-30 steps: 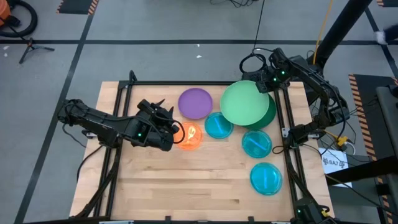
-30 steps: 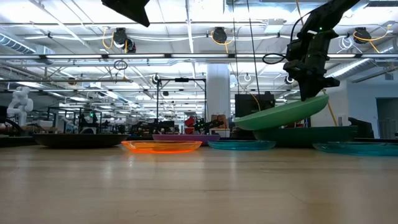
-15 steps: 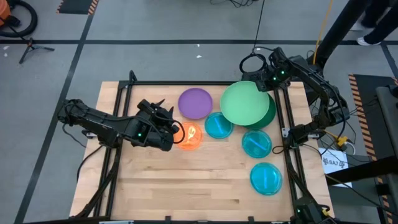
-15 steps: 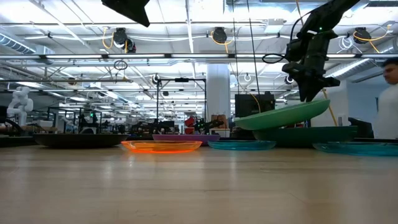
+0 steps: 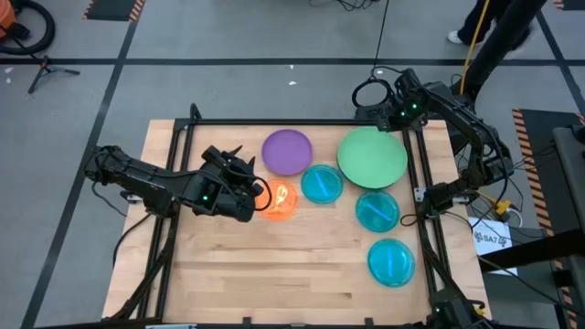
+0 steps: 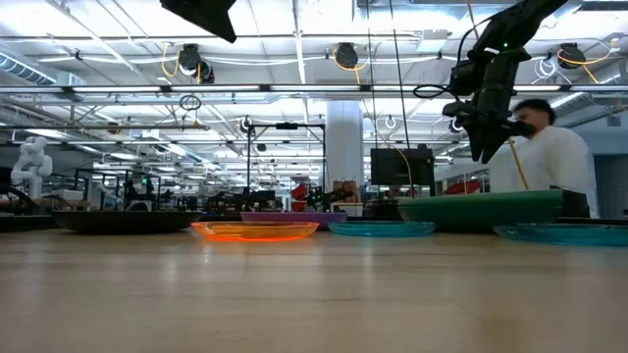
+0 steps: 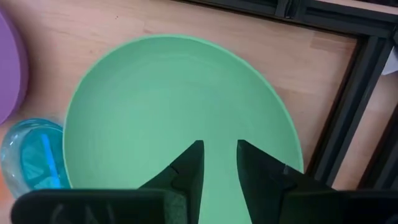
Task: Stack plastic plates
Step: Stack the purple plate on the light green plate
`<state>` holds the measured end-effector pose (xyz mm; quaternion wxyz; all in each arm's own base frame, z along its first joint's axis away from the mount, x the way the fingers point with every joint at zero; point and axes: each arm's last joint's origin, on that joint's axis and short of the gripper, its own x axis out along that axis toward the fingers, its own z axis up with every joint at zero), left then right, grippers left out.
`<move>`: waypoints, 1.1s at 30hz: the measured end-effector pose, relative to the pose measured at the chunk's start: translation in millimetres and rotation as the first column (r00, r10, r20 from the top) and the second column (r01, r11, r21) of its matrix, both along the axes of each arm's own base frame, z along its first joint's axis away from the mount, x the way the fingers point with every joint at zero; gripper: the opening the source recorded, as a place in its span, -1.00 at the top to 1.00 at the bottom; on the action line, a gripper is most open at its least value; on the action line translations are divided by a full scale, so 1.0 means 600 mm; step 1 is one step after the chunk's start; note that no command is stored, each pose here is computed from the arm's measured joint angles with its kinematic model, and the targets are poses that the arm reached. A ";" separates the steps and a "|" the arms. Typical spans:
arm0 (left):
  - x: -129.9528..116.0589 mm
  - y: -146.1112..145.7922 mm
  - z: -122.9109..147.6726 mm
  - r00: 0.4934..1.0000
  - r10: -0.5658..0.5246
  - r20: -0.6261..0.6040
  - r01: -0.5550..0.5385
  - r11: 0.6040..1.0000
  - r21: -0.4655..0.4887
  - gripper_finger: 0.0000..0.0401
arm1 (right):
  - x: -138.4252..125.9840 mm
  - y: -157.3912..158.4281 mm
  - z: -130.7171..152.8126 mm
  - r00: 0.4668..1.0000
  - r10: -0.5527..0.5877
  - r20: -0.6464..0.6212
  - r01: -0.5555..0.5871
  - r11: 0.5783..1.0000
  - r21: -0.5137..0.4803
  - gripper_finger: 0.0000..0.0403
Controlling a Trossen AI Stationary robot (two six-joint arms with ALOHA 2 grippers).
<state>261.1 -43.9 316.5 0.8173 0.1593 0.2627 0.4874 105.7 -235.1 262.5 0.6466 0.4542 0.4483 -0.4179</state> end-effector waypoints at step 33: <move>0.000 0.000 0.000 1.000 -0.002 0.001 0.003 1.000 -0.006 -0.15 | 0.072 0.063 -0.164 0.984 0.095 -0.150 -0.133 0.956 -0.260 0.55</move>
